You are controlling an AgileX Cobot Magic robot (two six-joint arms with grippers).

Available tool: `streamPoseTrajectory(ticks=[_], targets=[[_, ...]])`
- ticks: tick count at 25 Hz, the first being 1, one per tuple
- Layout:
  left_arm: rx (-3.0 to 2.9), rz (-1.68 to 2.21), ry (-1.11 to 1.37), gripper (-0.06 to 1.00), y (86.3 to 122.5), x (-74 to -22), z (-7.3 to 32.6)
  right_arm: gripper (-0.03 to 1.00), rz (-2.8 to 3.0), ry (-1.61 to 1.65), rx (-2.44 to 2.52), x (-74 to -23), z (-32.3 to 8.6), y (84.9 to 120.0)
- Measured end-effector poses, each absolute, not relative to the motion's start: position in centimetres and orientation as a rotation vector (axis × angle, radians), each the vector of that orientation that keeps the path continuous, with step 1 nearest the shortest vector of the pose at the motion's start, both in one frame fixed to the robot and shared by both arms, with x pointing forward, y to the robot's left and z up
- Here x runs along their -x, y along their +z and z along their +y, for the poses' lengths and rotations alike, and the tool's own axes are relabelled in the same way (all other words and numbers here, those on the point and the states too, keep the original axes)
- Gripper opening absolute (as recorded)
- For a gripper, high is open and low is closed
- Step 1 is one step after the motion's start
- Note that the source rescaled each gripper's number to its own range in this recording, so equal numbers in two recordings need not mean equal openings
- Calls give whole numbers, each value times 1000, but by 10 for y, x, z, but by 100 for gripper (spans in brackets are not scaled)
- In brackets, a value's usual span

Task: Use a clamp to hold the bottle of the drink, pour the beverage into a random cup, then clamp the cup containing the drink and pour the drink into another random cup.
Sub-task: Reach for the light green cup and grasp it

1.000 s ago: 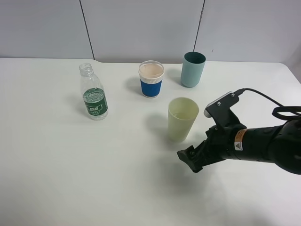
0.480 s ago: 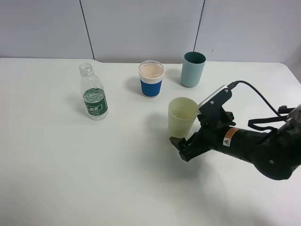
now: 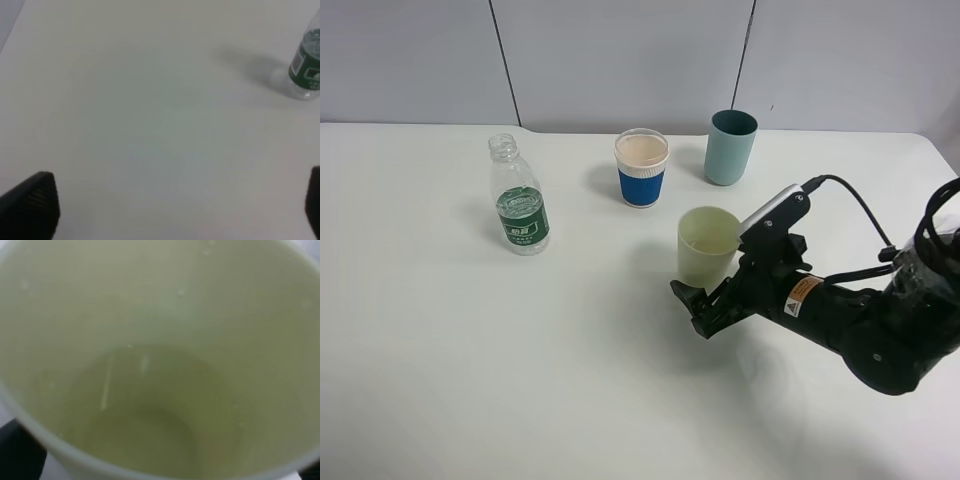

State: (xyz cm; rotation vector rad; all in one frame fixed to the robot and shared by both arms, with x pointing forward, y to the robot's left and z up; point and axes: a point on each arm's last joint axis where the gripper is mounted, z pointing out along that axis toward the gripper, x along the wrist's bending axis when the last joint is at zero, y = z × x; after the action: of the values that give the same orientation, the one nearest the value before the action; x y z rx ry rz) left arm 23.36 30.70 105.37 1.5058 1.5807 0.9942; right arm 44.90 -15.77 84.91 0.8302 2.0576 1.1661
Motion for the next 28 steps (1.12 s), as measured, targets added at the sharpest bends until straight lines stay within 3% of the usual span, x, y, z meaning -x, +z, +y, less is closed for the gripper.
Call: streamPoseTrajectory(ticks=[28], targets=[[-1506, 1581, 994, 100, 1054, -234, 307, 100, 2134, 1139, -731, -446, -155, 831]])
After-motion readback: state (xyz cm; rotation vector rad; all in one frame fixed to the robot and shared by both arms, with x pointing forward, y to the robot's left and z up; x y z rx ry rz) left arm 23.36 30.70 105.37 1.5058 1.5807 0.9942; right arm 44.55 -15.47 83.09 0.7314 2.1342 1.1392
